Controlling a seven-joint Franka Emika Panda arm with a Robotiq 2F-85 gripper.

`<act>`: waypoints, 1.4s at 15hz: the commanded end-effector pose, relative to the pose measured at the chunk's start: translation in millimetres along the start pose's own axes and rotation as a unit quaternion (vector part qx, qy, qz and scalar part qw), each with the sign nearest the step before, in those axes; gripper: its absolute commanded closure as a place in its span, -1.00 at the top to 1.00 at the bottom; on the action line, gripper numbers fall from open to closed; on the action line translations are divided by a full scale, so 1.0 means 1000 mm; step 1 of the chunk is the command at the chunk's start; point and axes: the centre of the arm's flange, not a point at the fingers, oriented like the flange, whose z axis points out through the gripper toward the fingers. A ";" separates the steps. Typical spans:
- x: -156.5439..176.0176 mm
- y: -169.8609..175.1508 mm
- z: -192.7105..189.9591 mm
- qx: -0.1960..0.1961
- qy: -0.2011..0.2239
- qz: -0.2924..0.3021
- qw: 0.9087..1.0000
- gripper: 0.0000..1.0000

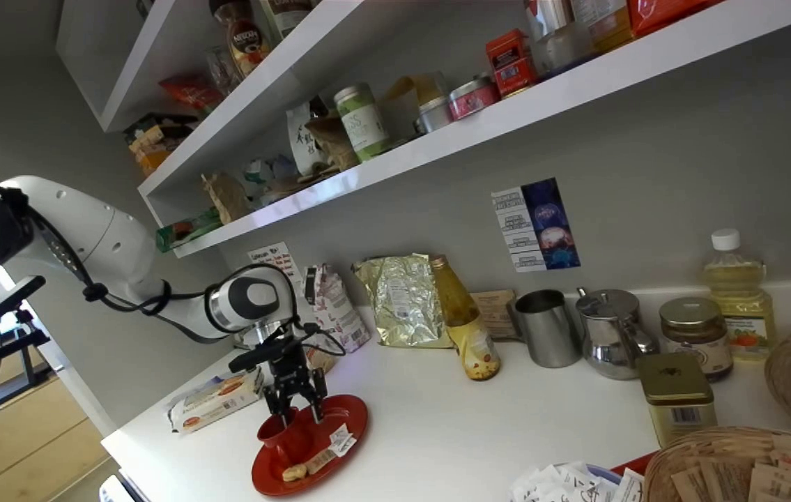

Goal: Place the cup on the counter

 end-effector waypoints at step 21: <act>0.026 0.006 -0.125 -0.002 0.054 -0.007 0.999 -0.96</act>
